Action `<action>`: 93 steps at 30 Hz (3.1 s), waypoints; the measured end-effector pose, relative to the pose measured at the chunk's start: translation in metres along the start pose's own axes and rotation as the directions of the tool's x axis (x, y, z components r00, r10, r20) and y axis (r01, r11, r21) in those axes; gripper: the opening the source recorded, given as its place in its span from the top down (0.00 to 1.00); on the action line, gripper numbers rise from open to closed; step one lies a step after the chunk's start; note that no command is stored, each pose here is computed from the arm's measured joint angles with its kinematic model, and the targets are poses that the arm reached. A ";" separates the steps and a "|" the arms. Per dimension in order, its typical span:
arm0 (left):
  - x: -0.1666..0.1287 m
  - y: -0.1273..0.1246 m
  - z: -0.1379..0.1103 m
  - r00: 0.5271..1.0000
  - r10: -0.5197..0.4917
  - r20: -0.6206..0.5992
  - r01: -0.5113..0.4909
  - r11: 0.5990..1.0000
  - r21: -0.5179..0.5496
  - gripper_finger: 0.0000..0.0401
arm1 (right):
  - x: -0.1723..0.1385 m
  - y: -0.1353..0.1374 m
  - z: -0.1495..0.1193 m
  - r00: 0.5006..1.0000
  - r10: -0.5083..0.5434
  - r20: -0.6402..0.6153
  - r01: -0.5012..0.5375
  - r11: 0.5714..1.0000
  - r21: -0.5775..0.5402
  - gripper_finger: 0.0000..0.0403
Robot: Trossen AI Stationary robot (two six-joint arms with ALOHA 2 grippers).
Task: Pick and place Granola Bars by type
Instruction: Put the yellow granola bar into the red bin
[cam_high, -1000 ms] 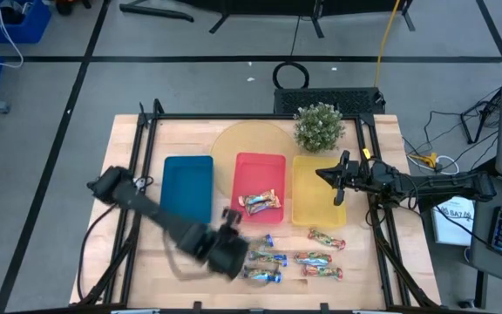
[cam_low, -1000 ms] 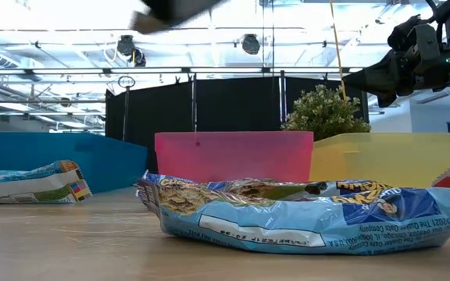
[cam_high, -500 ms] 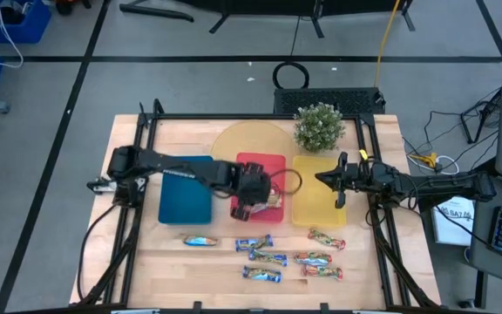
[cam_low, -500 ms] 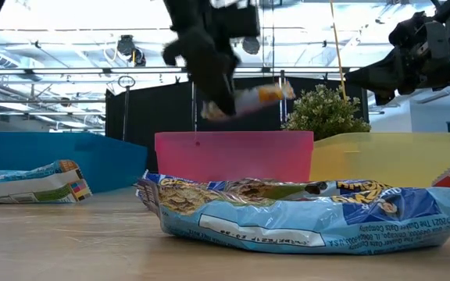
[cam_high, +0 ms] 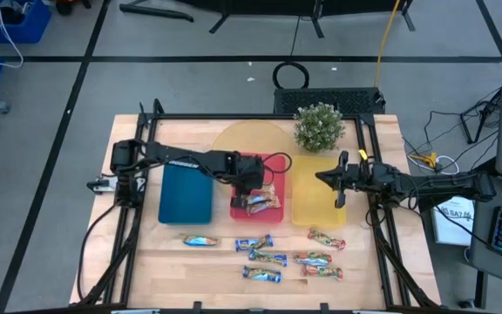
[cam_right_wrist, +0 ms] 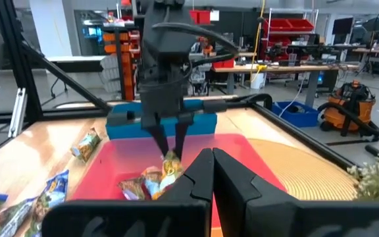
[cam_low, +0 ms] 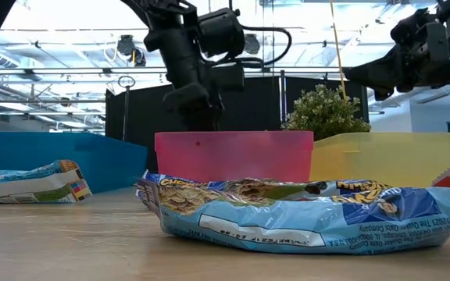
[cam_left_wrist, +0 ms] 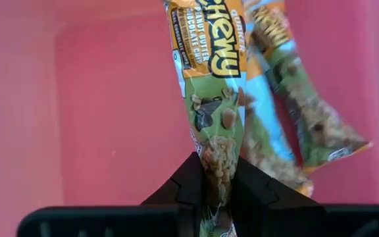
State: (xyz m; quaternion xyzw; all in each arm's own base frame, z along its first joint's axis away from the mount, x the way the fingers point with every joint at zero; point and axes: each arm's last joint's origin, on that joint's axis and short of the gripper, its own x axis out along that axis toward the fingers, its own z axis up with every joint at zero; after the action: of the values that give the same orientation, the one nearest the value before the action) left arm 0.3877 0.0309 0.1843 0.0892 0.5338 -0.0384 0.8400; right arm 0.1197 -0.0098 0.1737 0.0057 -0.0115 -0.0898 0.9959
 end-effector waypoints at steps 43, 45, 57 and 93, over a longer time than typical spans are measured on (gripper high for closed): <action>-0.227 -0.104 0.022 0.953 0.295 0.072 -0.295 0.955 -0.016 0.38 | 0.001 0.000 -0.006 0.998 -0.003 -0.063 0.001 1.000 -0.029 1.00; -0.240 -0.107 0.003 0.957 0.289 0.022 -0.285 0.952 -0.116 0.40 | 0.000 0.000 -0.006 0.998 -0.002 -0.060 0.001 1.000 -0.027 1.00; -0.223 -0.168 -0.099 0.981 0.160 -0.105 -0.190 0.885 -0.425 0.97 | 0.001 0.000 -0.007 0.997 -0.005 -0.071 0.004 1.000 -0.006 1.00; -0.093 -0.225 -0.138 0.992 -0.125 -0.027 0.109 0.936 -0.334 0.37 | 0.002 0.000 -0.011 0.994 -0.006 -0.108 0.011 0.999 0.041 1.00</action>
State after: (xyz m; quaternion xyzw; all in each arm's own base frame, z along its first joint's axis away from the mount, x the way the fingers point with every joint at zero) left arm 0.1895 -0.1662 0.1871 -0.0844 0.5570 0.0042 0.8262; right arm 0.1221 -0.0101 0.1629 0.0313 0.0406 -0.0933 0.9943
